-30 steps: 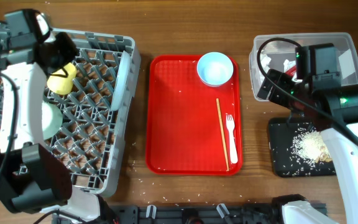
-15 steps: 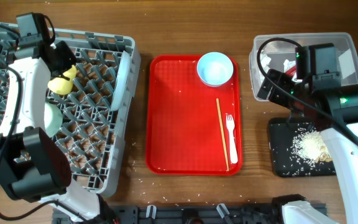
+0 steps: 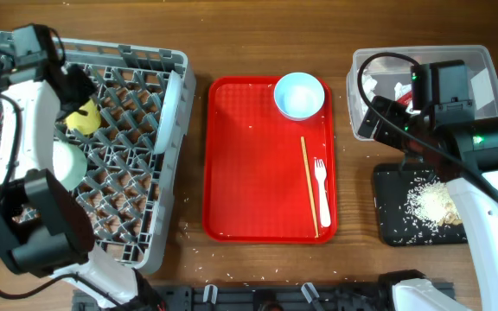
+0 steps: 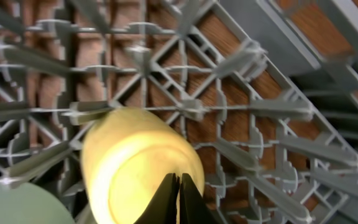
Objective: Sort waste into correct bins and load items into the dishwasher rack
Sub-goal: 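Release the cup and withdraw the left gripper from the rack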
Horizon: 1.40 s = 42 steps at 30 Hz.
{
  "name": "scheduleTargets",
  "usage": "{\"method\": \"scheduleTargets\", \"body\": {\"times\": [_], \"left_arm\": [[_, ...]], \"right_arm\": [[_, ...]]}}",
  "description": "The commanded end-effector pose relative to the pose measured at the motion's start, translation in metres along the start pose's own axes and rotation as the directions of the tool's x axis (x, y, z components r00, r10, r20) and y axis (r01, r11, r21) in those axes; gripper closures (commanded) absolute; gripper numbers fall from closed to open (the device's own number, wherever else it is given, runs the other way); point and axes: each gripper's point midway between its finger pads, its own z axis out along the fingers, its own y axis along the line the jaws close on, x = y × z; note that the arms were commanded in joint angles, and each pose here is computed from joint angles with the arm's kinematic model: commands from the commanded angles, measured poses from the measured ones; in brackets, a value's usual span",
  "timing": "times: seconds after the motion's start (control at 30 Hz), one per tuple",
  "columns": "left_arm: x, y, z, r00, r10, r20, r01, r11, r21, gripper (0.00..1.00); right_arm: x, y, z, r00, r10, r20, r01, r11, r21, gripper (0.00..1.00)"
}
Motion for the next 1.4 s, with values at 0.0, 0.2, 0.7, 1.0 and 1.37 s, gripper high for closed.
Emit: {"method": "scheduleTargets", "body": {"times": [0.0, 0.2, 0.7, 1.0, 1.37], "left_arm": [[-0.001, 0.033, 0.0, 0.994, -0.112, -0.012, 0.111, 0.992, -0.059, 0.96], [-0.01, 0.043, -0.029, 0.97, -0.243, 0.003, 0.243, 0.97, 0.022, 0.96], [0.117, 0.007, -0.144, 0.917, 0.012, -0.398, 0.117, 0.948, 0.297, 0.84], [0.142, -0.01, -0.184, 0.914, 0.156, -0.375, 0.035, 0.89, 0.456, 0.96], [0.224, -0.073, -0.212, 0.782, 0.522, -0.34, -0.253, 0.764, 0.593, 0.95]], "right_arm": [[-0.003, -0.002, -0.002, 1.0, -0.01, 0.016, 0.01, 1.0, 0.007, 0.0], [-0.003, -0.002, -0.002, 1.0, -0.01, 0.016, 0.01, 1.0, 0.007, 0.0], [-0.003, -0.002, -0.002, 1.0, -0.01, 0.016, 0.01, 1.0, 0.007, 0.0], [-0.003, -0.002, -0.002, 1.0, -0.01, 0.016, 0.01, 1.0, 0.007, 0.0], [-0.003, -0.002, -0.002, 1.0, -0.01, 0.016, 0.01, 1.0, 0.007, 0.0]]}}
